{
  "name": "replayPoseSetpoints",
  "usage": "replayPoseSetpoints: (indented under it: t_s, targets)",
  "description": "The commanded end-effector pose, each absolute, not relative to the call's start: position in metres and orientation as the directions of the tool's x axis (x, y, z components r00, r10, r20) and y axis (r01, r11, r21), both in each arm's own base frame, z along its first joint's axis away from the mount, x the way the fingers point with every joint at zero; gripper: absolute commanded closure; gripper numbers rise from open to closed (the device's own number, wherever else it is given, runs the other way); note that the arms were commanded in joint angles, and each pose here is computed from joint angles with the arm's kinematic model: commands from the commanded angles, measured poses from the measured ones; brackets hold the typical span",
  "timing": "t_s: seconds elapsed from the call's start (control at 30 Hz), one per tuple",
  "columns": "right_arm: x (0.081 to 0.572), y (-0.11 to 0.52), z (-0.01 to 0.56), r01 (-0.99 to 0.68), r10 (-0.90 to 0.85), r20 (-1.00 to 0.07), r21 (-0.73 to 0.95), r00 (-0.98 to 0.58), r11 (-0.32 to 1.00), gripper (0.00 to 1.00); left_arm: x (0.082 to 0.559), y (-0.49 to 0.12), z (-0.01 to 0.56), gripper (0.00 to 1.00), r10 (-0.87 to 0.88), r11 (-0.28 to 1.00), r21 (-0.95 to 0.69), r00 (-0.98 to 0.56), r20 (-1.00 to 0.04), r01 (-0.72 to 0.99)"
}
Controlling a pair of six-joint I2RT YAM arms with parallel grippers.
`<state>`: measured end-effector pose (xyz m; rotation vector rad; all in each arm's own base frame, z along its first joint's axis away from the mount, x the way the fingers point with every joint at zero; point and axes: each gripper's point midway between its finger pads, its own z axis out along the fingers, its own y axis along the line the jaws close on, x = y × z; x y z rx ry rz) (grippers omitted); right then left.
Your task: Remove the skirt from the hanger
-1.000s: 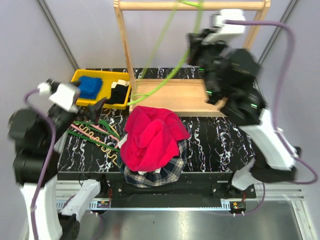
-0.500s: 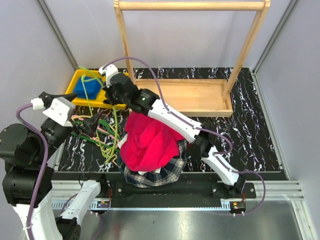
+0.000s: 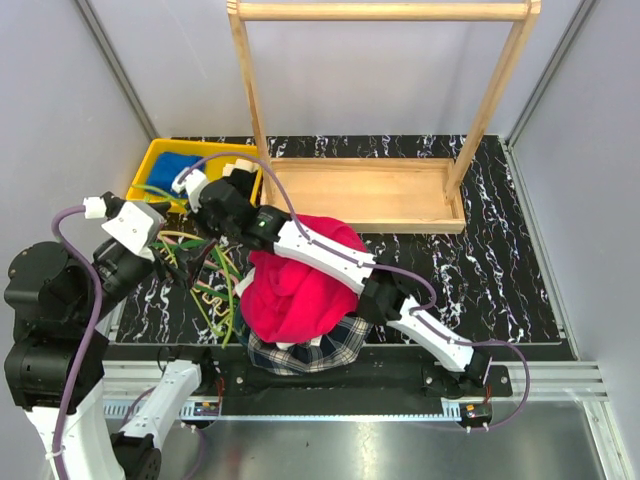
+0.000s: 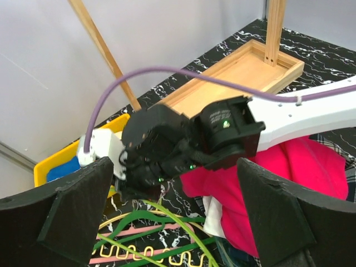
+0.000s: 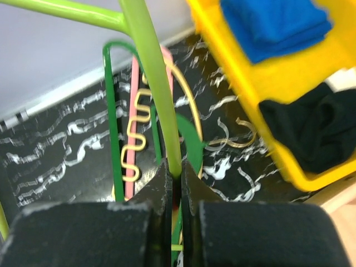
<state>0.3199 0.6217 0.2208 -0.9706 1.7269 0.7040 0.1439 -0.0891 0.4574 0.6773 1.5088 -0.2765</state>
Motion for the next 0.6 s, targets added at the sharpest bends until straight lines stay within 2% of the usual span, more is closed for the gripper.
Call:
replayPoseSetpoints:
  t_s: [0.0, 0.1, 0.13, 0.23, 0.27, 0.33, 0.4, 0.53, 0.57]
  targets:
    - [0.308, 0.631, 0.209, -0.881, -0.284, -0.939, 0.037, -0.192, 0.472, 0.81, 0.147, -0.094, 0.459, 0.01, 0.243, 0.770, 0.235, 0.068, -0.968, 0.594]
    - [0.305, 0.625, 0.197, -0.865, -0.300, -0.922, 0.068, -0.245, 0.498, 0.57, 0.149, -0.095, 0.459, 0.01, 0.236, 0.767, 0.223, 0.058, -0.970, 0.602]
    - [0.306, 0.618, 0.206, -0.852, -0.295, -0.922, 0.066, -0.251, 0.520, 0.40, 0.151, -0.095, 0.457, 0.01, 0.236, 0.768, 0.217, 0.049, -0.970, 0.602]
    - [0.305, 0.601, 0.224, -0.827, -0.282, -0.920, 0.074, -0.272, 0.557, 0.00, 0.155, -0.093, 0.459, 0.01, 0.234, 0.782, 0.217, 0.046, -0.971, 0.585]
    - [0.306, 0.589, 0.256, -0.807, -0.241, -0.934, 0.078, -0.265, 0.585, 0.00, 0.157, -0.090, 0.459, 0.01, 0.235, 0.792, 0.215, 0.039, -0.971, 0.572]
    - [0.304, 0.566, 0.267, -0.775, -0.258, -0.923, 0.065, -0.287, 0.629, 0.00, 0.162, -0.087, 0.463, 0.01, 0.235, 0.804, 0.217, 0.039, -0.971, 0.554]
    - [0.306, 0.531, 0.307, -0.702, -0.213, -0.931, 0.062, -0.298, 0.710, 0.00, 0.167, -0.082, 0.464, 0.01, 0.240, 0.820, 0.218, 0.027, -0.970, 0.529]
    - [0.298, 0.441, 0.346, -0.541, -0.252, -0.906, -0.031, -0.340, 0.841, 0.00, 0.188, -0.074, 0.459, 0.01, 0.246, 0.850, 0.208, -0.016, -0.969, 0.484]
    - [0.296, 0.407, 0.378, -0.464, -0.201, -0.925, -0.031, -0.322, 0.885, 0.00, 0.194, -0.070, 0.458, 0.01, 0.245, 0.863, 0.204, -0.030, -0.969, 0.463]
